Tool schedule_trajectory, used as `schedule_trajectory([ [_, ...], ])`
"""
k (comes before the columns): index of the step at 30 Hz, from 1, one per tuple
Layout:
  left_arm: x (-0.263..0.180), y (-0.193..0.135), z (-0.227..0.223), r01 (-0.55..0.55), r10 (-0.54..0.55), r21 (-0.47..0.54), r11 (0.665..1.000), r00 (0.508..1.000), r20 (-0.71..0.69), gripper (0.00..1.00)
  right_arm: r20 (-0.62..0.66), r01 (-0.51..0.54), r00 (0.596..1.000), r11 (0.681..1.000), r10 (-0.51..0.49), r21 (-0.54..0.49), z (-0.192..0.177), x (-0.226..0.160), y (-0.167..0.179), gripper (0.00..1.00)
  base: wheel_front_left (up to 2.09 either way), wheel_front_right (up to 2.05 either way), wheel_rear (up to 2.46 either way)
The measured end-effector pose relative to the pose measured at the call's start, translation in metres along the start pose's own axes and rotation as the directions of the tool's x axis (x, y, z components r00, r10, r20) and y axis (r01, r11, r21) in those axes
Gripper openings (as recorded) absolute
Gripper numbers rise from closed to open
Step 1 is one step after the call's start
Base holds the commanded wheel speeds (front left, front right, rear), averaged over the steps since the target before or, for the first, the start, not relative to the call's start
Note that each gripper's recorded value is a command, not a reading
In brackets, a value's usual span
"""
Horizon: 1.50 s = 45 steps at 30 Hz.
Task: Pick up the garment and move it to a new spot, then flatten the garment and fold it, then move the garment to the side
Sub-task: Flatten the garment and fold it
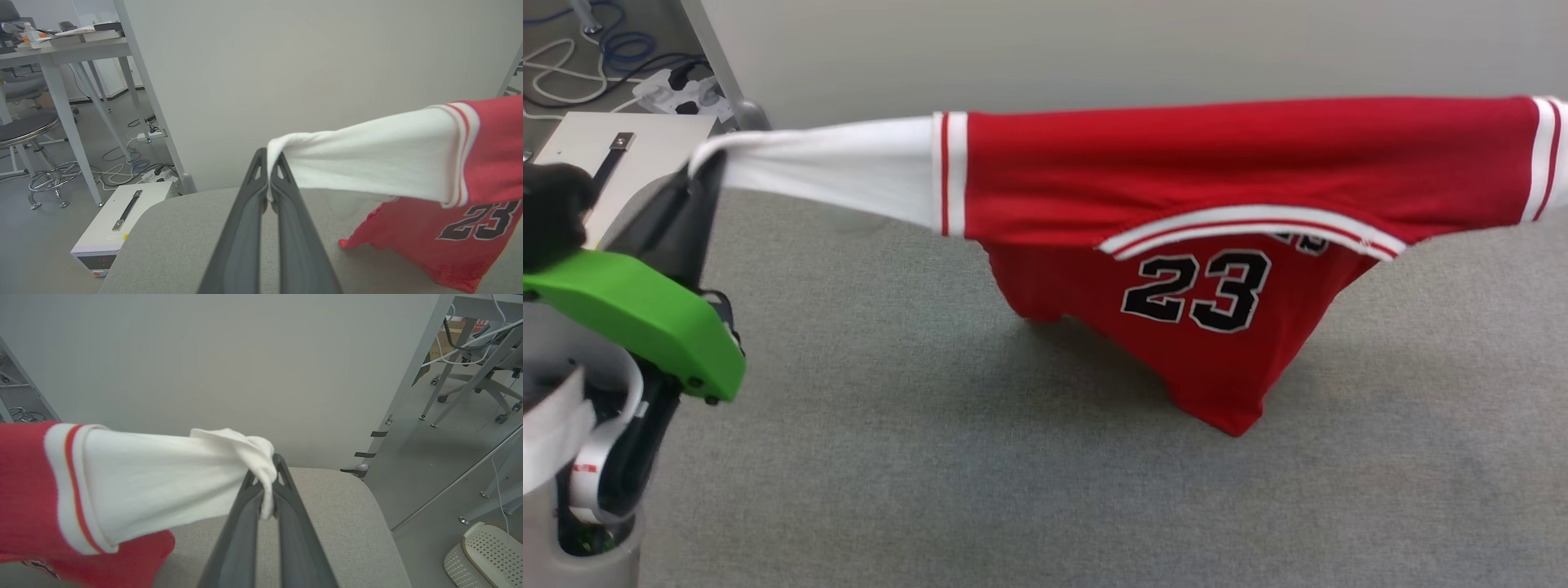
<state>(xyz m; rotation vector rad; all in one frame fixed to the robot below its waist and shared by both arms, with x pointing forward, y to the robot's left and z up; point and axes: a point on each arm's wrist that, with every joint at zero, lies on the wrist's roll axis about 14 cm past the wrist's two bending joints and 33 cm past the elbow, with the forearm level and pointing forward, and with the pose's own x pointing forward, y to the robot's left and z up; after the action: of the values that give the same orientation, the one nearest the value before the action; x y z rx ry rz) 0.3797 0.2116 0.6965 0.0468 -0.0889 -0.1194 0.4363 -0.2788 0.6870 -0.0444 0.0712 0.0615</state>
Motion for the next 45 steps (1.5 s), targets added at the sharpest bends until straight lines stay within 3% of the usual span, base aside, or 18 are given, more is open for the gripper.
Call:
schedule_trajectory([
  [5, 0.015, 0.011, 0.033, -0.029, 0.028, 0.011, 1.0, 0.993, 0.113, 0.0, 0.096, -0.025, 0.995, 1.0, 0.026, -0.004, 0.029, 0.018, 0.006, 0.0, 0.0, 0.0, 0.0],
  [10, 0.041, 0.018, 0.043, -0.023, 0.018, 0.041, 0.999, 0.991, 0.136, 0.0, 0.155, -0.046, 0.987, 0.999, 0.047, -0.011, 0.049, 0.039, 0.01, 0.0, 0.0, 0.0, 0.0],
  [14, 0.072, 0.025, 0.043, -0.016, 0.007, 0.074, 0.997, 0.993, 0.122, 0.0, 0.229, -0.053, 0.972, 0.999, 0.052, 0.002, 0.072, 0.062, 0.011, 0.0, 0.0, 0.0, 0.0],
  [21, 0.134, 0.03, 0.074, -0.011, -0.021, 0.134, 0.991, 0.971, 0.236, 0.0, 0.315, -0.032, 0.948, 0.999, 0.043, -0.039, 0.097, 0.112, 0.014, 0.0, 0.0, 0.0, 0.0],
  [27, 0.193, 0.042, 0.078, -0.032, -0.003, 0.124, 0.992, 0.962, 0.272, 0.0, 0.356, -0.019, 0.934, 0.999, 0.035, -0.048, 0.104, 0.16, 0.014, 0.0, 0.0, 0.0, 0.0],
  [35, 0.264, 0.056, 0.078, -0.065, 0.028, 0.095, 0.993, 0.937, 0.348, 0.0, 0.387, 0.019, 0.922, 0.999, 0.0, -0.044, 0.099, 0.226, 0.012, 0.0, 0.0, 0.0, 0.0],
  [45, 0.33, 0.057, -0.013, -0.056, 0.047, 0.022, 0.998, 0.951, 0.305, 0.0, 0.33, 0.037, 0.944, 0.999, -0.028, -0.02, 0.025, 0.297, 0.018, 0.0, 0.0, 0.0, 0.0],
])
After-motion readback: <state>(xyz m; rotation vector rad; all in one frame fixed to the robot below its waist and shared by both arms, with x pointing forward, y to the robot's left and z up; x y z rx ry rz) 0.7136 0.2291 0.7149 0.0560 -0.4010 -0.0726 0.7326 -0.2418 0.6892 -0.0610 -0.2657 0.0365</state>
